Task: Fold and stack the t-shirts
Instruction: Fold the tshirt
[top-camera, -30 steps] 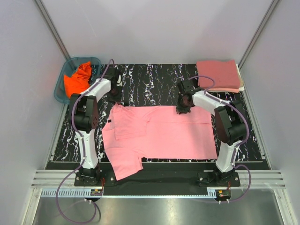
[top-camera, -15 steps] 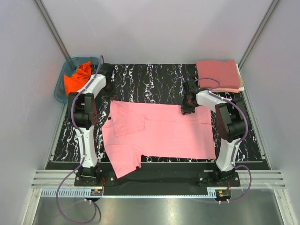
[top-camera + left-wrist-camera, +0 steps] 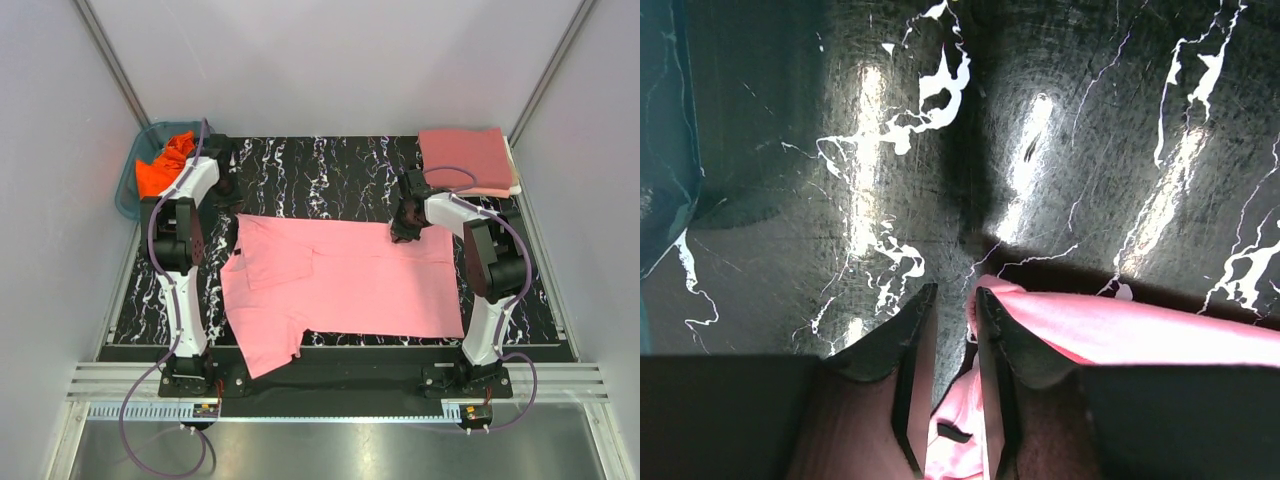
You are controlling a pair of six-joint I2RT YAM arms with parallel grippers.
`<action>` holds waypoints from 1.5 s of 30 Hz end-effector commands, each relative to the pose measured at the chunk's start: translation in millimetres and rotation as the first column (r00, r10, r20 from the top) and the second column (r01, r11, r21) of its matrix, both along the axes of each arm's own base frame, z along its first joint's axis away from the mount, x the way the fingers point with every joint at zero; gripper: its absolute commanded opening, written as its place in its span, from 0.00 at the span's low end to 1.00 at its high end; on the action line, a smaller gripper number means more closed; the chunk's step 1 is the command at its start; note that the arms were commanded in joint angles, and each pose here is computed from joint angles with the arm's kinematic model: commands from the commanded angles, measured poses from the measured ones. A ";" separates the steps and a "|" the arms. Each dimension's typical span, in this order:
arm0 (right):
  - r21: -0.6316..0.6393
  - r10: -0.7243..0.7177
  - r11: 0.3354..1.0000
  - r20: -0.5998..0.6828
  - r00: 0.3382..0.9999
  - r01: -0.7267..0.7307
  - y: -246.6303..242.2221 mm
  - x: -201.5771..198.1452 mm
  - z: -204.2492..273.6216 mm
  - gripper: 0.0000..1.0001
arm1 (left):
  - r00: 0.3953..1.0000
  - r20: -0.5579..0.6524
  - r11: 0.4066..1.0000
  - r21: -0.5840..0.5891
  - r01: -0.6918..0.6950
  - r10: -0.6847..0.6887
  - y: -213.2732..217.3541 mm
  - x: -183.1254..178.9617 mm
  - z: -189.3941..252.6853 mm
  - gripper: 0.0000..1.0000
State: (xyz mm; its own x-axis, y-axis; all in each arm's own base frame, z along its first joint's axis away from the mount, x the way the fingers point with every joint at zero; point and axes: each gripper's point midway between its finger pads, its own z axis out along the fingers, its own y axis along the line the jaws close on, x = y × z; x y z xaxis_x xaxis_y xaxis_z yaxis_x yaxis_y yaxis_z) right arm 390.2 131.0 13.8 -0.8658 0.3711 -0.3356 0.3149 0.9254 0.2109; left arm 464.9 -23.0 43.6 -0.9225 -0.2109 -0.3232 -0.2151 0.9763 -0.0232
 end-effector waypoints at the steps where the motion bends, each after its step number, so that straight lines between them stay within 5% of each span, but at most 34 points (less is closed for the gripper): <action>1: -0.090 -0.013 0.996 -0.066 0.998 0.007 -25.6 -16.1 -18.9 0.15 | 0.997 0.072 1.000 0.008 -0.011 0.010 4.3 16.0 21.1 0.26; 6: -0.056 -0.014 0.998 -0.018 1.000 0.013 -19.6 -6.9 1.5 0.20 | 0.988 0.152 1.000 0.028 -0.013 0.008 5.3 16.7 58.7 0.39; 11: 0.017 -0.011 1.000 0.038 0.999 0.010 -6.7 0.6 30.0 0.24 | 0.974 0.225 0.999 0.046 -0.019 0.008 2.8 9.2 95.9 0.41; 20: 0.146 0.033 0.988 0.072 0.997 -0.043 28.9 -2.5 57.7 0.23 | 0.972 0.190 0.964 -0.198 0.178 -0.141 -95.2 -31.9 75.8 0.37; 29: 0.027 -0.018 0.999 0.026 0.999 0.018 -6.5 -20.3 31.4 0.21 | 0.999 -0.035 0.994 -0.109 0.027 -0.031 -69.6 -84.5 -0.4 0.34; 37: -0.146 -0.223 0.965 -0.035 0.974 0.216 -74.5 -46.4 19.3 0.20 | 0.995 -0.097 1.000 0.026 -0.016 0.019 -40.1 -111.9 -21.7 0.33; 45: -0.208 -0.243 0.953 -0.086 0.966 0.221 -104.9 -54.3 -0.3 0.19 | 0.994 -0.097 0.995 0.091 -0.045 0.054 -26.7 -111.9 -28.8 0.36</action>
State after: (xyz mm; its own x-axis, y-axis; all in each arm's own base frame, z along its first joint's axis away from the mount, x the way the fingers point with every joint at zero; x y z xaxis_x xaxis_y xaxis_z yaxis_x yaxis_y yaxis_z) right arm 337.5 36.9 17.6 -0.7906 0.5242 -0.3165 0.5409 0.8401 0.0405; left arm 350.2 -66.8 15.9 -0.9544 -0.2105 -0.2116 -0.2192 0.9755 0.0186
